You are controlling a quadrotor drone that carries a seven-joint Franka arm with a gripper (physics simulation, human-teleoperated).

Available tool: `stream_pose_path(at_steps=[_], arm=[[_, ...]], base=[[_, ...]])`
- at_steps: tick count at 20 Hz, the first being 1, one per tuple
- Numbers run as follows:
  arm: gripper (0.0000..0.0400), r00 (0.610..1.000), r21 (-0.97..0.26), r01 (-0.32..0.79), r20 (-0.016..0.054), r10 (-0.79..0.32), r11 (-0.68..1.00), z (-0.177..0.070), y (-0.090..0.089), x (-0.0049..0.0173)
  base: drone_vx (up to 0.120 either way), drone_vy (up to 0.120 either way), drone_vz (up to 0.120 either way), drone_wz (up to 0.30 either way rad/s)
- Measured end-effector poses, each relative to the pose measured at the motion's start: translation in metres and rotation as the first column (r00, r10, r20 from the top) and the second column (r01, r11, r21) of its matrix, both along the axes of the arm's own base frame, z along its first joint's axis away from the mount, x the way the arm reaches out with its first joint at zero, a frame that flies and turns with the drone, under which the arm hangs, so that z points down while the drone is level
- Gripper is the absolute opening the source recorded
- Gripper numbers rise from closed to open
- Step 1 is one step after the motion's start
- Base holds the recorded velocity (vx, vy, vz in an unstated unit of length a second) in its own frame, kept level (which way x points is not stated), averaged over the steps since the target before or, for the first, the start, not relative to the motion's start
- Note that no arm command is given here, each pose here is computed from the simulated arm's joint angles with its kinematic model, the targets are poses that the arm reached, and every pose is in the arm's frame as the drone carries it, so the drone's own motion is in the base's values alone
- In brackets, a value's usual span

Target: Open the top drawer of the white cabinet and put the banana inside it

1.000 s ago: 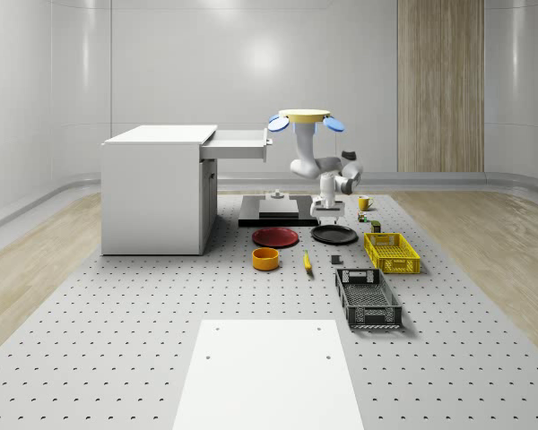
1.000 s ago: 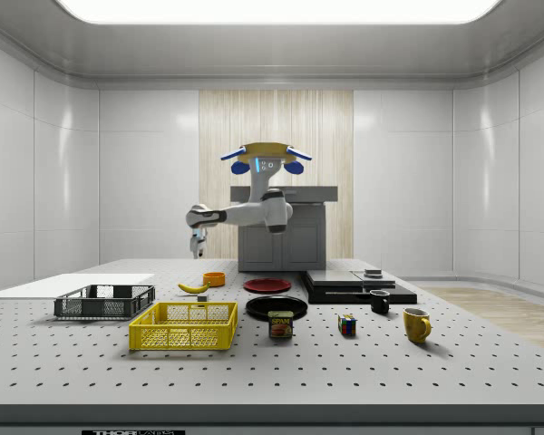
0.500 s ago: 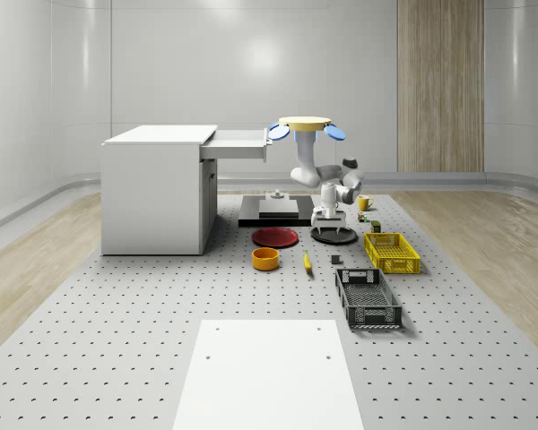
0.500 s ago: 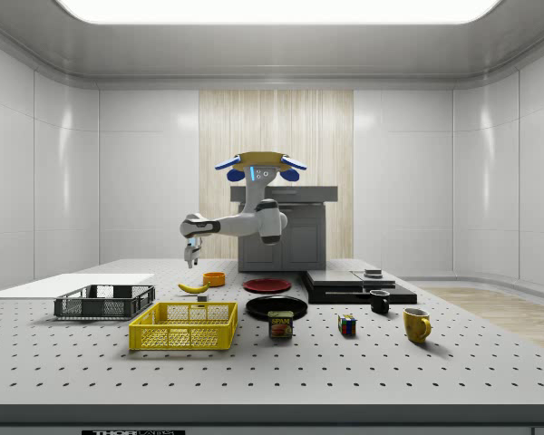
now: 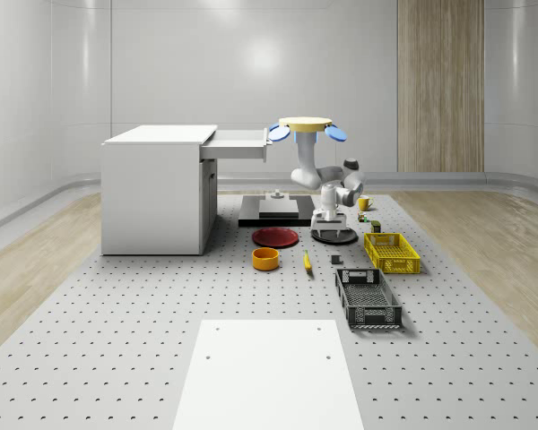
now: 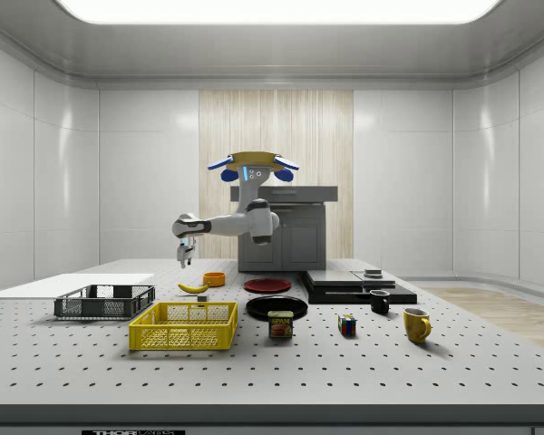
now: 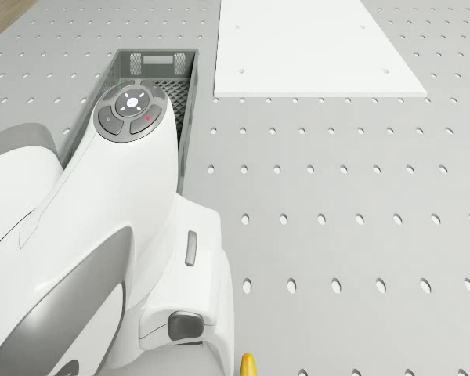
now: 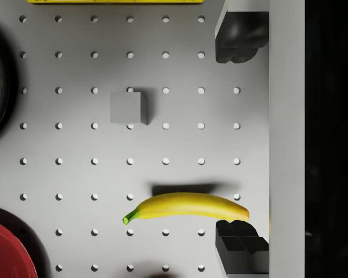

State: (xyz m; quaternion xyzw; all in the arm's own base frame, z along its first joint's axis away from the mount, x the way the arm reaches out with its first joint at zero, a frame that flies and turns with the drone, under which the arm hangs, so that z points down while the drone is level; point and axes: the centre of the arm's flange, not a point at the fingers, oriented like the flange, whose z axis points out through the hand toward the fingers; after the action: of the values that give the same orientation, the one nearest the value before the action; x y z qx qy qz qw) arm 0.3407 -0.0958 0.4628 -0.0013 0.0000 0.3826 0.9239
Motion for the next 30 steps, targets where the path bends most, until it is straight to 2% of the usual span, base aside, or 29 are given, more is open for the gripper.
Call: stream_pose_path(at_steps=[10, 21, 30], arm=[[0.04, 1.0, 0.0, 0.0, 0.0001, 0.0, 1.0, 0.005, 0.043, -0.0001], [0.04, 1.0, 0.0, 0.0, 0.0004, 0.0, 1.0, 0.043, 0.072, -0.0001], [0.04, 1.0, 0.0, 0.0, 0.0006, 0.0, 1.0, 0.086, 0.081, -0.0001]], base=[[0.0, 0.0, 0.0, 0.0], [0.0, 0.0, 0.0, 0.0], [0.0, 0.0, 0.0, 0.0]])
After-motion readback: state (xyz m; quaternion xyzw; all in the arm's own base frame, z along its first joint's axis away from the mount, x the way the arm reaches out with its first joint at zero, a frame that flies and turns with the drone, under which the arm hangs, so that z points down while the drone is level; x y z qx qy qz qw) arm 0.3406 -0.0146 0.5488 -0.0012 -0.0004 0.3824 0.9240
